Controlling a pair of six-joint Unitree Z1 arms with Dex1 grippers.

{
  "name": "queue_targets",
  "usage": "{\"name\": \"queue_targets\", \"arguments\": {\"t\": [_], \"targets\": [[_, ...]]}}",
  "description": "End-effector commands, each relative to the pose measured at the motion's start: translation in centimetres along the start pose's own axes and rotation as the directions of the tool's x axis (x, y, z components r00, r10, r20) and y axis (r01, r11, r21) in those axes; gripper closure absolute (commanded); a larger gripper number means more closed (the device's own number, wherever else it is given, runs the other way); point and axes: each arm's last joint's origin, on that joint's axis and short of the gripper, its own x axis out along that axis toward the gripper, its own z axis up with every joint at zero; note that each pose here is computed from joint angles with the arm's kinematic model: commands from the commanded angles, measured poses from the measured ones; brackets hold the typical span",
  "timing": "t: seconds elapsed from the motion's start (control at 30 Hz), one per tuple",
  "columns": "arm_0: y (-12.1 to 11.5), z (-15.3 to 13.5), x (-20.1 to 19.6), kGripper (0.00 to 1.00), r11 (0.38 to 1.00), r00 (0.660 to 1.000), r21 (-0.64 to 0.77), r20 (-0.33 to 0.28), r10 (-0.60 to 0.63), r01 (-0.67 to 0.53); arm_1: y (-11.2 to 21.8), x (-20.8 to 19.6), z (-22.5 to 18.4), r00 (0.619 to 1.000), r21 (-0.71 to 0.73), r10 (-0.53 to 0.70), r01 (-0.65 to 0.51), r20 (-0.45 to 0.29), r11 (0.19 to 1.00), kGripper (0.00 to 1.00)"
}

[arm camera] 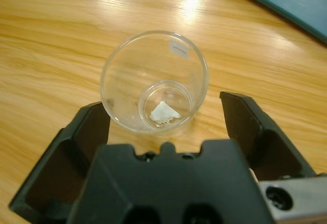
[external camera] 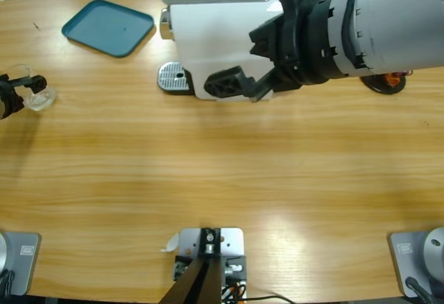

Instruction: Pour coffee

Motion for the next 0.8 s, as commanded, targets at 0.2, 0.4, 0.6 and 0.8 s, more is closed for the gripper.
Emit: {"name": "queue_targets", "arguments": {"t": [0.2,0.4,0.6,0.8], "targets": [[1.0,-0.5,0.9,0.032,0.997,0.999,0.063,-0.010,0.052,-0.051,0.3,2.0,-0.5,0.998,0.007,0.022,-0.021,-0.054,1.000,0.000],[0.4,-0.3,1.8,0.032,0.995,0.999,0.095,0.007,0.037,-0.038,0.3,2.5,-0.5,0.998,0.008,0.019,-0.018,-0.063,1.000,0.000],[0.1,-1.0,2.8,0.046,0.995,0.999,0.092,-0.008,0.031,-0.031,0.4,2.6,-0.3,0.998,0.007,0.020,-0.019,-0.064,1.000,0.000],[0.3,-1.2,3.2,0.551,0.996,1.000,0.086,-0.015,0.000,0.001,0.3,2.7,-0.4,0.997,0.008,0.020,-0.019,-0.068,1.000,0.000]]}}
